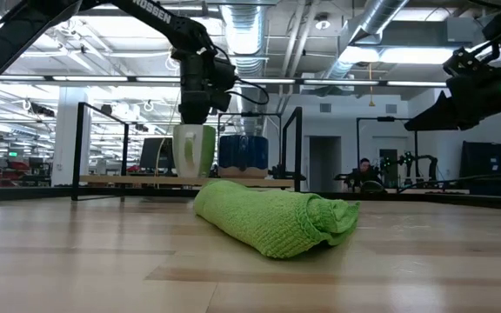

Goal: Stack small to large cups/mugs on shelf
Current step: Put the green mug on the shelf

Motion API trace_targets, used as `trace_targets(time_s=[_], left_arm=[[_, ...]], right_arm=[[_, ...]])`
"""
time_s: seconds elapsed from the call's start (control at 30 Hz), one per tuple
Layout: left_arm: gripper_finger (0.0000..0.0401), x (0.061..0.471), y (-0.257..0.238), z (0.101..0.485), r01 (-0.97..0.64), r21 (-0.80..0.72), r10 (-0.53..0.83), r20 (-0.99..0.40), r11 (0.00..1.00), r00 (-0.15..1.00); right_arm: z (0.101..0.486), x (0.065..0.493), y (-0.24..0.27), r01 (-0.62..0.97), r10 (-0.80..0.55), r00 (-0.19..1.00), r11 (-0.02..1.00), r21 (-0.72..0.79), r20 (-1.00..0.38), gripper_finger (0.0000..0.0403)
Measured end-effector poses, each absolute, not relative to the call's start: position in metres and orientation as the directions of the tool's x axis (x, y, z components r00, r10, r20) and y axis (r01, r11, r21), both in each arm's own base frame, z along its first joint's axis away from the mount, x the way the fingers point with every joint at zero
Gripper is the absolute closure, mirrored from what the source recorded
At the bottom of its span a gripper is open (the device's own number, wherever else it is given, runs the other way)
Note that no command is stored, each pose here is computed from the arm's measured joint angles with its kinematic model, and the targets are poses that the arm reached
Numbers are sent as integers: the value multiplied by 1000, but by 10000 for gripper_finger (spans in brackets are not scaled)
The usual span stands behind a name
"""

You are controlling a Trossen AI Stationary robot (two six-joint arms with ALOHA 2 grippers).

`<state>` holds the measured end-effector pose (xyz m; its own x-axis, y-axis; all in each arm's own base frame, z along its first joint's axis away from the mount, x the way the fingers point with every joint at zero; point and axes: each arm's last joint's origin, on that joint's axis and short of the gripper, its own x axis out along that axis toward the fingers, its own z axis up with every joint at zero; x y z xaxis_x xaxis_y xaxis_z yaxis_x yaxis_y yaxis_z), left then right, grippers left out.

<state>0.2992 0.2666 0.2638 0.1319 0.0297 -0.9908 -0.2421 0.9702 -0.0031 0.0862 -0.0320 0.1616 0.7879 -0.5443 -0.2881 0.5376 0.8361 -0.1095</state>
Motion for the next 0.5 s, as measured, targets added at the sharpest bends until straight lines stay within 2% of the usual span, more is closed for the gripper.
trace_targets(time_s=[0.5], left_arm=[[350,299,266,264,-259,-6,28,-991,966,129]], right_arm=[[162,86,-32,537,-544,788,836,-110,-288,275]])
